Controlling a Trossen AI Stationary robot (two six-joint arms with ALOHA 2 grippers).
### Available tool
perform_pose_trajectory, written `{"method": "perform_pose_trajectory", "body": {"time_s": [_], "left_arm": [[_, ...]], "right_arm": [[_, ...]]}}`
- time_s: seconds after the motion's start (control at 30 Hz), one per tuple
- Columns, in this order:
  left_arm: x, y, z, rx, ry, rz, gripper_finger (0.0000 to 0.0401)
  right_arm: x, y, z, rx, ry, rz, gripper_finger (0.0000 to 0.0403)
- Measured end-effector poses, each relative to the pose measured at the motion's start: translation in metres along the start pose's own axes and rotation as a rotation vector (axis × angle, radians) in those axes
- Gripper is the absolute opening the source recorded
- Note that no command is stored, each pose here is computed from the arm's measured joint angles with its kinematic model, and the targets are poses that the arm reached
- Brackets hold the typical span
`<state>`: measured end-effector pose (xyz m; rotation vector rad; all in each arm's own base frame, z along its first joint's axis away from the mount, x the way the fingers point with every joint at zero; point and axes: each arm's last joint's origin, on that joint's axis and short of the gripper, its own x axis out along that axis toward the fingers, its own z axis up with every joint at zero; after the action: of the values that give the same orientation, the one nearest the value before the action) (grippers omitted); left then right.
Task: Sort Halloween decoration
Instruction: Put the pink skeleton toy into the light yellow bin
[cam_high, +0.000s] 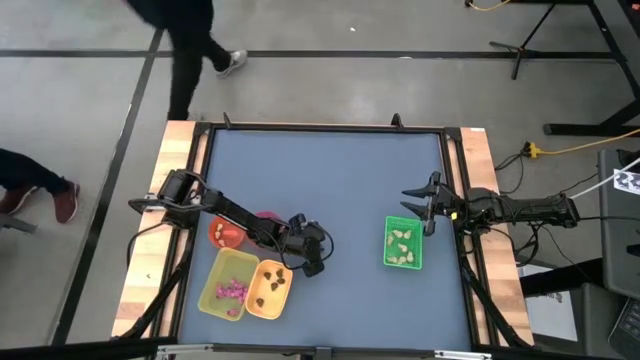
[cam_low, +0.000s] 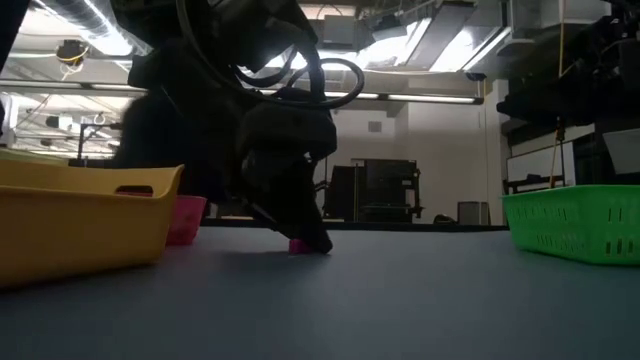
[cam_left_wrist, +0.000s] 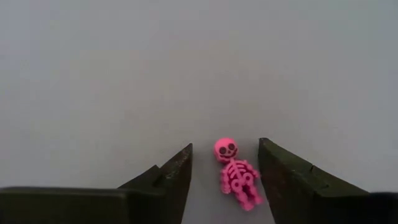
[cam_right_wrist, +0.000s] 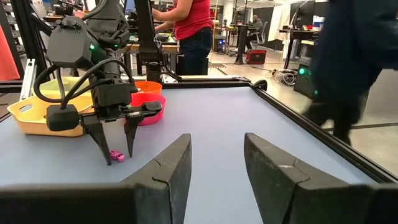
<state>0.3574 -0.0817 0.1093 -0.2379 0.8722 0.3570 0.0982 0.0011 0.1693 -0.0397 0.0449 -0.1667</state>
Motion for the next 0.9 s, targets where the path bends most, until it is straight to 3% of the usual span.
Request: {"method": "perform_pose_trajectory", "body": {"time_s": [0.9], "left_arm": [[0.0001, 0.0001, -0.0007, 0.003, 0.005, -0.002, 0.0040]], "right_arm": [[0.0000, 0.0000, -0.0001, 0.000, 0.001, 0.000, 0.0145]]}}
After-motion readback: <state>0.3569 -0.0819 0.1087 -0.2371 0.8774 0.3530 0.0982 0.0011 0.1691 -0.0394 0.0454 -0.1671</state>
